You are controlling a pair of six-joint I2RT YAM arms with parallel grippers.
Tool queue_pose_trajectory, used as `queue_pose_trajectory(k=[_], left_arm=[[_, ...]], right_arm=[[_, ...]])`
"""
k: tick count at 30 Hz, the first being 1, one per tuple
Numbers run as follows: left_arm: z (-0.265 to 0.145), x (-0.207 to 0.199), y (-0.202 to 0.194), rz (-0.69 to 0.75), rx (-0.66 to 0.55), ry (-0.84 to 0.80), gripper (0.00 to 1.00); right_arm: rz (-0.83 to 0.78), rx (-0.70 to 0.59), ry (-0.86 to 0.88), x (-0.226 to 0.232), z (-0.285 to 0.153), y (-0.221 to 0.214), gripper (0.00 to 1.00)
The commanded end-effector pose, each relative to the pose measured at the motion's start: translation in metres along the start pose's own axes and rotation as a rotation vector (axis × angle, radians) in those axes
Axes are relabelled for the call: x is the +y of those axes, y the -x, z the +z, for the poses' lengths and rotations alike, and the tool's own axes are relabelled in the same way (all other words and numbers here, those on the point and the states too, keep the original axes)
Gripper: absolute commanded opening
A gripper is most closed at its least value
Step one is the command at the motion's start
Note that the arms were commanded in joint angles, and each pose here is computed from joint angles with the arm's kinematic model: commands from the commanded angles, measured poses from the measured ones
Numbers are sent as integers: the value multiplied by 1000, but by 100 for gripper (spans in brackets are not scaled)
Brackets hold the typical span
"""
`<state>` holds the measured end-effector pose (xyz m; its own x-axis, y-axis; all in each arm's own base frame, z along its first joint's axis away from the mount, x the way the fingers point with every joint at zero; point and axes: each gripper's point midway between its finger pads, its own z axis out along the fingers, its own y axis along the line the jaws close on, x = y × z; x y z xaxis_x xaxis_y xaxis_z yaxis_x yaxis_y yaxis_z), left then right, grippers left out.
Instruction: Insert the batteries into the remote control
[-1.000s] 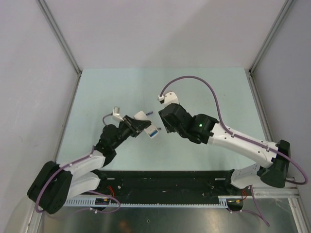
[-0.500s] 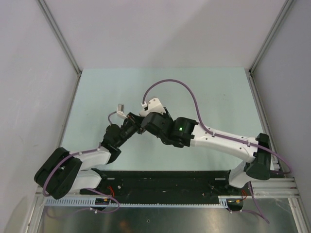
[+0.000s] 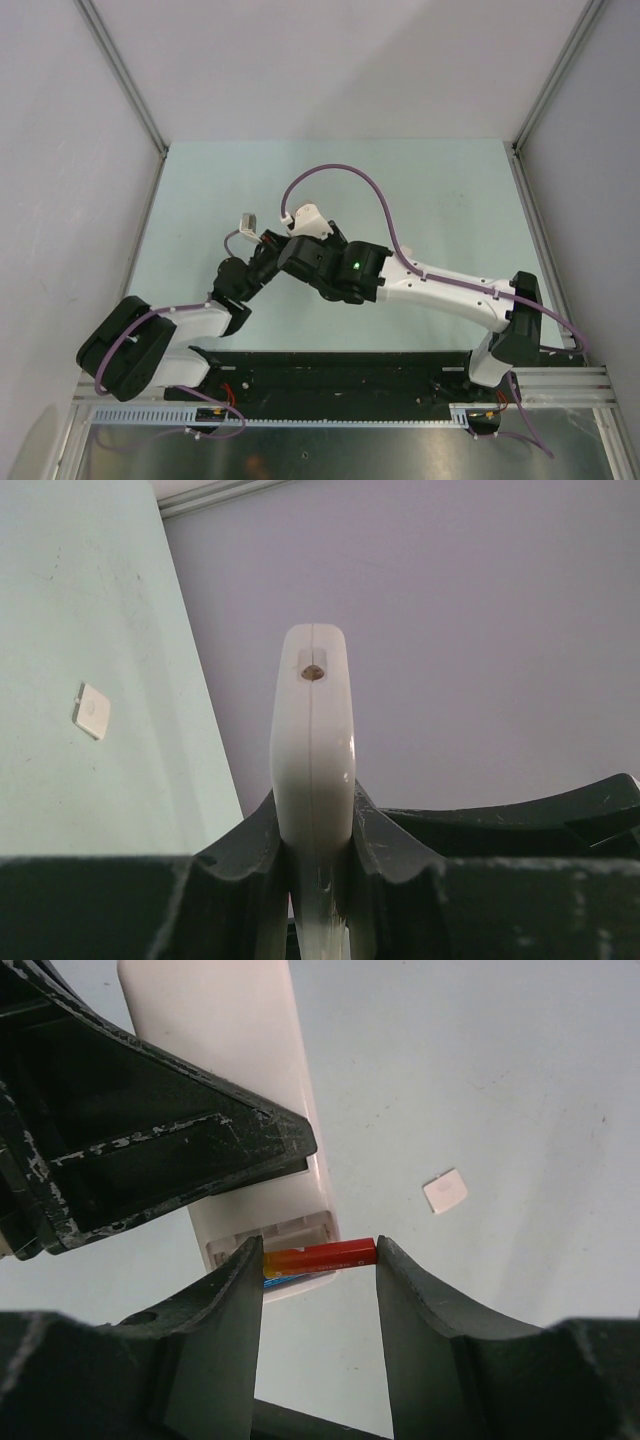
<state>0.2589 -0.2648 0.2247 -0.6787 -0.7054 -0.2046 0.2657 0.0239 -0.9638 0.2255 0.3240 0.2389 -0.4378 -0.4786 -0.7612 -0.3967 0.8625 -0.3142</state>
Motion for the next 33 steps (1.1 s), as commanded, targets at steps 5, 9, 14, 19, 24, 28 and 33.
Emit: queue_pose_trajectory(k=[5, 9, 14, 19, 24, 28, 33], left_arm=[[2, -24, 2, -13, -5, -89, 0], [3, -25, 1, -13, -1, -95, 0], [3, -25, 1, -17, 0, -96, 0], [2, -26, 0, -22, 2, -101, 0], [2, -29, 1, -28, 2, -111, 0], [2, -28, 1, -31, 1, -111, 0], [2, -29, 0, -37, 4, -115, 0]], right_arm=[[1, -16, -46, -6, -2, 8, 0], [17, -21, -24, 0, -2, 11, 0], [31, -17, -14, 1, -1, 12, 1], [56, -10, -1, 2, 2, 11, 4], [90, -13, 28, 4, 3, 13, 5], [106, -11, 44, 5, 5, 13, 6], [107, -7, 42, 5, 6, 11, 11]])
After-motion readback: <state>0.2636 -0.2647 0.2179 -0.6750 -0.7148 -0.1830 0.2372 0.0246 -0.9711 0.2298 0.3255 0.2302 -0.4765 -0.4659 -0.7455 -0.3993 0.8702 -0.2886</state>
